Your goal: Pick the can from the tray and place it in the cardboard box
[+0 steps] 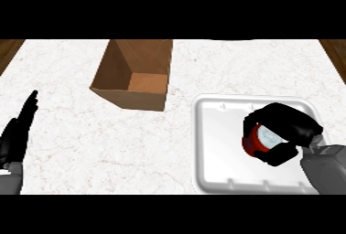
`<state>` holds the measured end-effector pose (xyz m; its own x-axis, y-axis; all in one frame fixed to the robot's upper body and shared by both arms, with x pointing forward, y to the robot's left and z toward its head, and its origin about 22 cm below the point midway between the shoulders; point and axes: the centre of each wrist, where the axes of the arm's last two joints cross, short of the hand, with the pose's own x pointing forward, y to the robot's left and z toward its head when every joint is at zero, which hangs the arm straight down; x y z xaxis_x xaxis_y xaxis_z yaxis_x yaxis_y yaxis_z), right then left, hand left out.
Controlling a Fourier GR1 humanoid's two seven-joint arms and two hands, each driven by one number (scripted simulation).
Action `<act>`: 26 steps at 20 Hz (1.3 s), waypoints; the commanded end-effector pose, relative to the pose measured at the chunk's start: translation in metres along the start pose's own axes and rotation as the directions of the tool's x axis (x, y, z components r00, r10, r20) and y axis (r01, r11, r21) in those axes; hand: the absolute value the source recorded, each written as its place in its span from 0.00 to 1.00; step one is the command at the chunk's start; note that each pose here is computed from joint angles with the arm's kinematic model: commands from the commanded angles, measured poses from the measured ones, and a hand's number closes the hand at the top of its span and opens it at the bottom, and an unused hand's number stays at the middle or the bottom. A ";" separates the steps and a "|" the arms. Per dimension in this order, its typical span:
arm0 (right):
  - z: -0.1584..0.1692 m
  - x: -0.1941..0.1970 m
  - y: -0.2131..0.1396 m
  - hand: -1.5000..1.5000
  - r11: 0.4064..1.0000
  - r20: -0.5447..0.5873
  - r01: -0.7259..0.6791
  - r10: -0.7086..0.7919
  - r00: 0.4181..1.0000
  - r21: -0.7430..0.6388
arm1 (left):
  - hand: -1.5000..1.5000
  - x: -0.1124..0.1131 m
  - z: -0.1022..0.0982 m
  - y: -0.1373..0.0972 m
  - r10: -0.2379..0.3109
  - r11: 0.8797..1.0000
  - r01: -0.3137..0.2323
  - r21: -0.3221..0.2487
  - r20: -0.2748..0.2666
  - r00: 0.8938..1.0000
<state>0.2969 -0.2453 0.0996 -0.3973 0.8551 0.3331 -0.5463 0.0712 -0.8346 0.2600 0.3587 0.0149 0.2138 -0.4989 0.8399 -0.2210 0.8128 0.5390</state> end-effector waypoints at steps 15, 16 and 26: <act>-0.053 -0.053 -0.084 1.00 0.901 0.130 -0.197 0.265 0.956 -0.387 | 0.50 0.024 -0.009 -0.015 -0.010 0.998 0.014 -0.057 0.071 0.997; -0.049 -0.054 -0.109 1.00 0.888 0.141 -0.178 0.259 0.955 -0.423 | 0.50 0.014 -0.012 -0.027 -0.001 0.999 0.004 -0.051 0.063 0.998; -0.085 -0.009 -0.168 1.00 0.796 0.449 0.026 0.314 0.836 -0.604 | 0.50 0.025 -0.017 -0.010 -0.002 1.000 0.003 -0.031 0.039 0.999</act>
<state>0.4404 -0.2505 0.1748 -0.7716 0.6018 0.2058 0.0023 0.3262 -0.9453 0.2827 0.3440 0.0243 0.1672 -0.5140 0.8413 -0.1825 0.8225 0.5388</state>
